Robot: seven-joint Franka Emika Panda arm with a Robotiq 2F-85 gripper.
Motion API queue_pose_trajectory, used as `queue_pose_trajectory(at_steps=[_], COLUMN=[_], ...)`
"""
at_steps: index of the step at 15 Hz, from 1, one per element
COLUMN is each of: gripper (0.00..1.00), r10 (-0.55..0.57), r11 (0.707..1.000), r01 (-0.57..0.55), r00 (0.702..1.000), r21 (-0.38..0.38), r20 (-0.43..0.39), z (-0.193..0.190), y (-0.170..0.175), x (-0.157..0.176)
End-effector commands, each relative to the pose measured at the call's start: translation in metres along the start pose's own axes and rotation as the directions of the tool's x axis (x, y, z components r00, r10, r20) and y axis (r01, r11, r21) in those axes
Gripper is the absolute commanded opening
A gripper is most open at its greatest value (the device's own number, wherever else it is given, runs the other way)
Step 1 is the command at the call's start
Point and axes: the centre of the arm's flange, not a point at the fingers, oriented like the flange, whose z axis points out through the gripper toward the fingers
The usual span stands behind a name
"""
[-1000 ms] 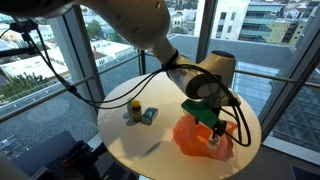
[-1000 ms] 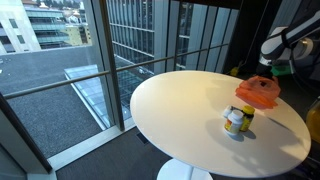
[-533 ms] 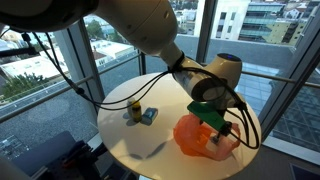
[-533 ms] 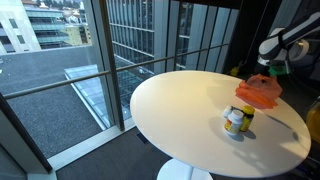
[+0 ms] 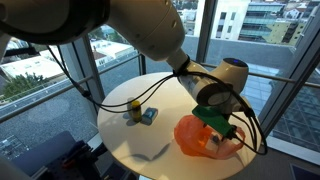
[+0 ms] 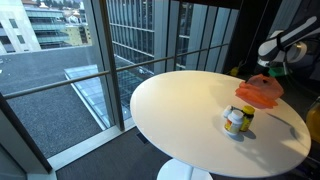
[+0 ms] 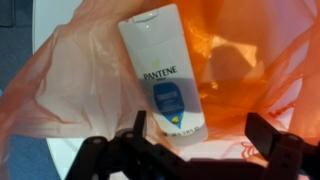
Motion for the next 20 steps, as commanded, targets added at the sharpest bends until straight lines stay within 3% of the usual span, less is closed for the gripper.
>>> queue_pose_trajectory(at_steps=[1, 8, 20], gripper=[1.0, 1.0, 1.0], r10=[-0.009, -0.012, -0.051], r11=[1.0, 0.999, 0.997], r01=[0.01, 0.012, 0.046], r00=[1.0, 1.0, 0.997], r21=[0.025, 0.035, 0.069], r20=[-0.01, 0.018, 0.062], z=[0.0, 0.0, 0.003], y=[0.015, 0.027, 0.013], x=[0.01, 0.005, -0.003])
